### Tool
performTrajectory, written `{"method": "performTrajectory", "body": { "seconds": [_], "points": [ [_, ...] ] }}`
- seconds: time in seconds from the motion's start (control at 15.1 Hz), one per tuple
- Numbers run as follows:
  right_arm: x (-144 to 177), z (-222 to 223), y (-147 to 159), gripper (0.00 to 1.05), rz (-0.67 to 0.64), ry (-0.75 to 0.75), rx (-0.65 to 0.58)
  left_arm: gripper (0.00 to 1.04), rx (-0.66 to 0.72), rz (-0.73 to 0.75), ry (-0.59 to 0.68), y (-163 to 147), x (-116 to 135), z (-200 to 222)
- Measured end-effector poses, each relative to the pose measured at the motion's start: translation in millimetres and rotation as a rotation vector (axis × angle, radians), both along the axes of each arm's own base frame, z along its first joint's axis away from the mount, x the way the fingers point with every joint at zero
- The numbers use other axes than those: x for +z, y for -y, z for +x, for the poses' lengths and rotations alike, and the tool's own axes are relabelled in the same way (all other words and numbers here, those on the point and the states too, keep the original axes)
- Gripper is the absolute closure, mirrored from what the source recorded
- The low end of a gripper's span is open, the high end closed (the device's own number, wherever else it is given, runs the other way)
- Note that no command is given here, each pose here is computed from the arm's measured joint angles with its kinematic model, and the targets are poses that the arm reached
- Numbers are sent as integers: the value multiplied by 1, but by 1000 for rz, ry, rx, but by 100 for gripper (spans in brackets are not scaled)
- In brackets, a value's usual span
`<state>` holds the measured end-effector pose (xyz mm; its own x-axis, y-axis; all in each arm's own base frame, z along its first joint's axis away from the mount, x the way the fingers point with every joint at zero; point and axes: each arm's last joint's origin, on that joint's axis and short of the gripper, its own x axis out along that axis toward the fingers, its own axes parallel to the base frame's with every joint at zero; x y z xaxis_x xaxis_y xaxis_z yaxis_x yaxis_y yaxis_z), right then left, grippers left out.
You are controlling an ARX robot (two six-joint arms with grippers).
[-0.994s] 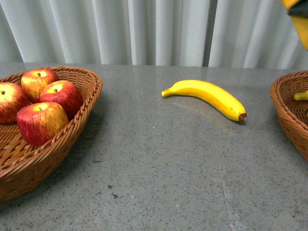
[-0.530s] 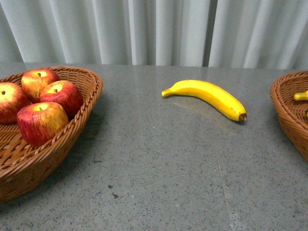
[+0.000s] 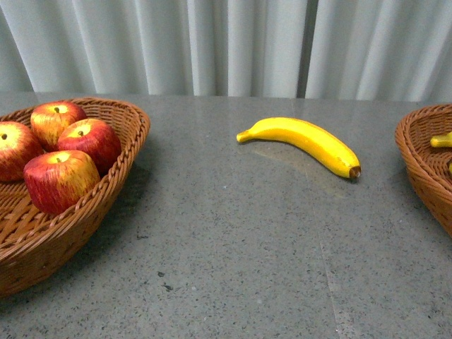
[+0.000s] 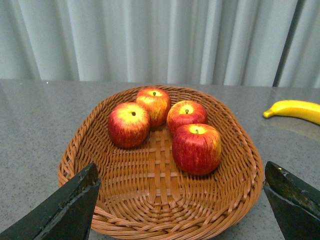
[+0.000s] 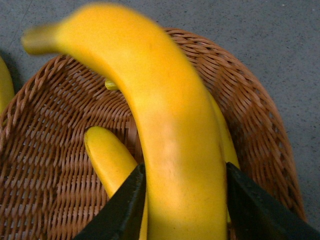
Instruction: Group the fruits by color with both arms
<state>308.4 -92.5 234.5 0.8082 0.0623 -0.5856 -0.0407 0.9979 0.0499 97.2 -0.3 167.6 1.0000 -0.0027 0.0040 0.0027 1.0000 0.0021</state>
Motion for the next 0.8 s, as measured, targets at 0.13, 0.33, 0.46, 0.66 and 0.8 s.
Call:
{"method": "performTrajectory", "body": {
  "seconds": [0.13, 0.33, 0.46, 0.66, 0.8],
  "points": [
    [4, -3, 3, 42, -16, 9, 28, 7, 0, 0, 0, 0, 0, 0],
    [22, 6, -21, 8, -22, 93, 111, 7, 0, 0, 0, 0, 0, 0],
    [29, 16, -58, 7, 3, 153, 200, 7, 0, 0, 0, 0, 0, 0],
    [42, 41, -126, 6, 21, 194, 347, 7, 0, 0, 0, 0, 0, 0],
    [33, 70, -165, 6, 26, 157, 415, 7, 0, 0, 0, 0, 0, 0]
  ]
}}
